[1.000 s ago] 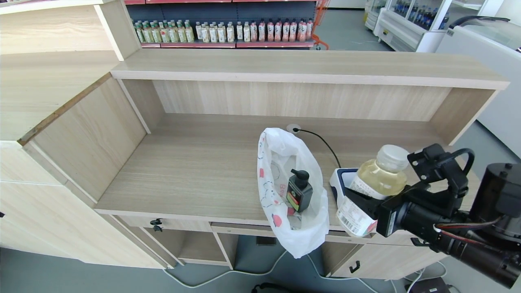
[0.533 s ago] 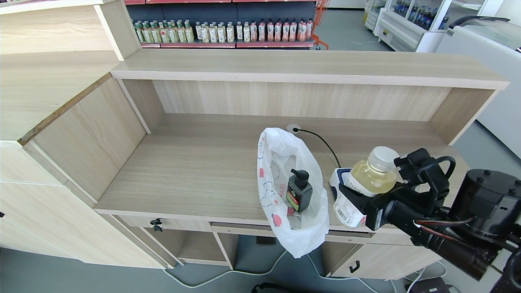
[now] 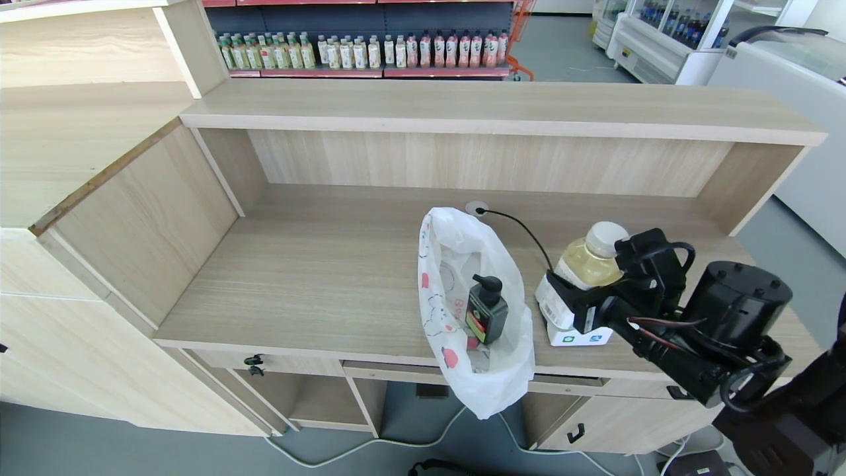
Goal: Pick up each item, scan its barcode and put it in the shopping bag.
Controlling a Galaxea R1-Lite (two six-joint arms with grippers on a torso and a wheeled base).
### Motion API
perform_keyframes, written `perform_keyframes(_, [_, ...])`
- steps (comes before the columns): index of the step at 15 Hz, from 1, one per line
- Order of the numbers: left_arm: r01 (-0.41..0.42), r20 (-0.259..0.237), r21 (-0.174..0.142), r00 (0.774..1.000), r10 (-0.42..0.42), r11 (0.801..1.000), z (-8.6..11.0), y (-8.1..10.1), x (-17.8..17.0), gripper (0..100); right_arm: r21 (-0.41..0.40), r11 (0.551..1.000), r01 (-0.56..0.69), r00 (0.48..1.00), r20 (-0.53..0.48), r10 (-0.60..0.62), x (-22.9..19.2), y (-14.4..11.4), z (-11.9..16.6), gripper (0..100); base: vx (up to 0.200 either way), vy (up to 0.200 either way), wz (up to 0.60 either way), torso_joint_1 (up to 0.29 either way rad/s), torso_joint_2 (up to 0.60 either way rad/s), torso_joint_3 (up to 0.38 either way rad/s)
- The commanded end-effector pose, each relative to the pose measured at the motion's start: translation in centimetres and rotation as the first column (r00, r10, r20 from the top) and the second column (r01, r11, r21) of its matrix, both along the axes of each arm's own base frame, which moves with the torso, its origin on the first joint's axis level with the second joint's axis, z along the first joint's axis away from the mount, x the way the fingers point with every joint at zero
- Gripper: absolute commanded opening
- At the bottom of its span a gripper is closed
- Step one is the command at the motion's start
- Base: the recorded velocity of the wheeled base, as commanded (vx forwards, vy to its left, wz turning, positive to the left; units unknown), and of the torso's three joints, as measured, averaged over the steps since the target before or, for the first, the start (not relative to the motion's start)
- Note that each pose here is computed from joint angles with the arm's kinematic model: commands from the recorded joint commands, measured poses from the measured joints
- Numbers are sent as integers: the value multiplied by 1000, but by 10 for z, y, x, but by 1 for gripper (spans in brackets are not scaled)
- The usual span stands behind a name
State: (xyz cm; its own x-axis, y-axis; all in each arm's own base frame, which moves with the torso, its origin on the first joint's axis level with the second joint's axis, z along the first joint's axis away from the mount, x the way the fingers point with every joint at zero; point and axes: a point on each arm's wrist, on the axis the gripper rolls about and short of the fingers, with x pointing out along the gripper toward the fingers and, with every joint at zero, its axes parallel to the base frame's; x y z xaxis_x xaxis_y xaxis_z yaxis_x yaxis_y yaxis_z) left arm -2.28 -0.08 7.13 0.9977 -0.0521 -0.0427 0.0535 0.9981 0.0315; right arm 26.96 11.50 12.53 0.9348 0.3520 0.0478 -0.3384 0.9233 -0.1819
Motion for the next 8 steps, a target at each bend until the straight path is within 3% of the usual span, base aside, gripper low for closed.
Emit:
perform_keyframes(1, [0, 0, 0, 1000, 0, 1000, 0, 0, 0, 100, -6, 1000, 28, 1000, 12, -28, 23, 5, -6, 0, 0, 0, 0, 0, 0, 0])
perform_keyframes(8, [0, 0, 0, 1000, 0, 1000, 0, 0, 0, 100, 18, 999, 32, 998, 60, -33, 61, 23, -11, 0, 0, 0, 0, 0, 0, 0])
